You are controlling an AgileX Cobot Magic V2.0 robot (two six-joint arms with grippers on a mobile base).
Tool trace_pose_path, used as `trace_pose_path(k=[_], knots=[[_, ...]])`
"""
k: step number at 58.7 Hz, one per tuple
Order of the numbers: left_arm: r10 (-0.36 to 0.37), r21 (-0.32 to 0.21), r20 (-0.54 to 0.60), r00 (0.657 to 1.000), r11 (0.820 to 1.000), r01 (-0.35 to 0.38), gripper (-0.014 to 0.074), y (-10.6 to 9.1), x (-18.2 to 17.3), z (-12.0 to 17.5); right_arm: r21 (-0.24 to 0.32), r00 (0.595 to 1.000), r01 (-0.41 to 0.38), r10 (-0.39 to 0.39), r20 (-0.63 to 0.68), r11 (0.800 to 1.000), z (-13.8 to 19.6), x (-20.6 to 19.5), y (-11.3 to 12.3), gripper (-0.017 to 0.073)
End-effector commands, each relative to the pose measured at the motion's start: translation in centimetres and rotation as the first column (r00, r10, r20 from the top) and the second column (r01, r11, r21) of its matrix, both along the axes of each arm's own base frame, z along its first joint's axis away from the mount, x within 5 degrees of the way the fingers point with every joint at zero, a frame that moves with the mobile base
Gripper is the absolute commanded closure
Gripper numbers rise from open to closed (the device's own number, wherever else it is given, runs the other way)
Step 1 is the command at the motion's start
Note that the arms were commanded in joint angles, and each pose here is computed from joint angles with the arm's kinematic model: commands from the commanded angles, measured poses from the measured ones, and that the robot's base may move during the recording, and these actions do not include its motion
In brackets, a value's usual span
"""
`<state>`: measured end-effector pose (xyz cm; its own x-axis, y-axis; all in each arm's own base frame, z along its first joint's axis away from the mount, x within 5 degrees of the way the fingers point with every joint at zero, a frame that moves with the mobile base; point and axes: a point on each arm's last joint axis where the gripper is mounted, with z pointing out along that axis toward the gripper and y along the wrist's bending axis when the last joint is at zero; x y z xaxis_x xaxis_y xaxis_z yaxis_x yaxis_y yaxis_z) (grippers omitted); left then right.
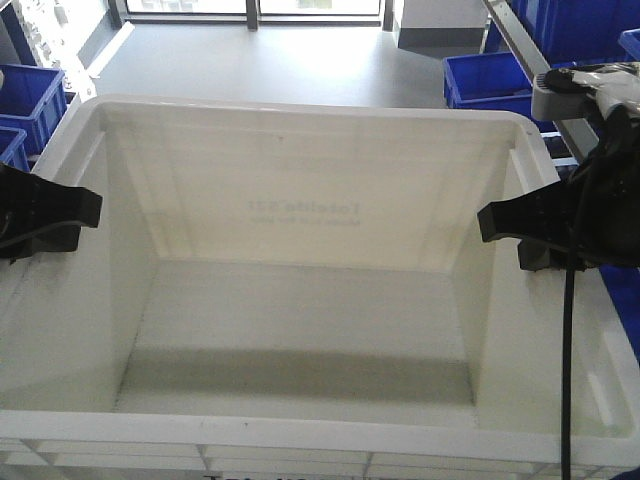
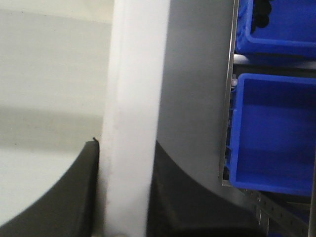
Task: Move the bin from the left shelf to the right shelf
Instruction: 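Keep holding the crate while the base drives past the windows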
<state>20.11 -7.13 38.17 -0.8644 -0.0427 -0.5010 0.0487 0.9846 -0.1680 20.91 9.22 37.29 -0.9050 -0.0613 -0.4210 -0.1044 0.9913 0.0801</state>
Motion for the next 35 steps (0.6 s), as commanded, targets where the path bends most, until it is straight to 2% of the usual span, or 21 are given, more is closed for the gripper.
trace_pose_path(k=[1, 35], knots=[[-0.015, -0.019, 0.167, 0.986, 1.000, 0.018, 0.0600, 0.11, -0.04, 2.27, -0.017, 0.993, -0.025, 0.027, 0.117, 1.000, 2.03, -0.29, -0.63, 0.0547], [-0.015, -0.019, 0.167, 0.986, 1.000, 0.018, 0.0600, 0.11, -0.04, 2.27, -0.016, 0.993, -0.025, 0.027, 0.115, 1.000, 2.02, -0.30, -0.63, 0.0547]])
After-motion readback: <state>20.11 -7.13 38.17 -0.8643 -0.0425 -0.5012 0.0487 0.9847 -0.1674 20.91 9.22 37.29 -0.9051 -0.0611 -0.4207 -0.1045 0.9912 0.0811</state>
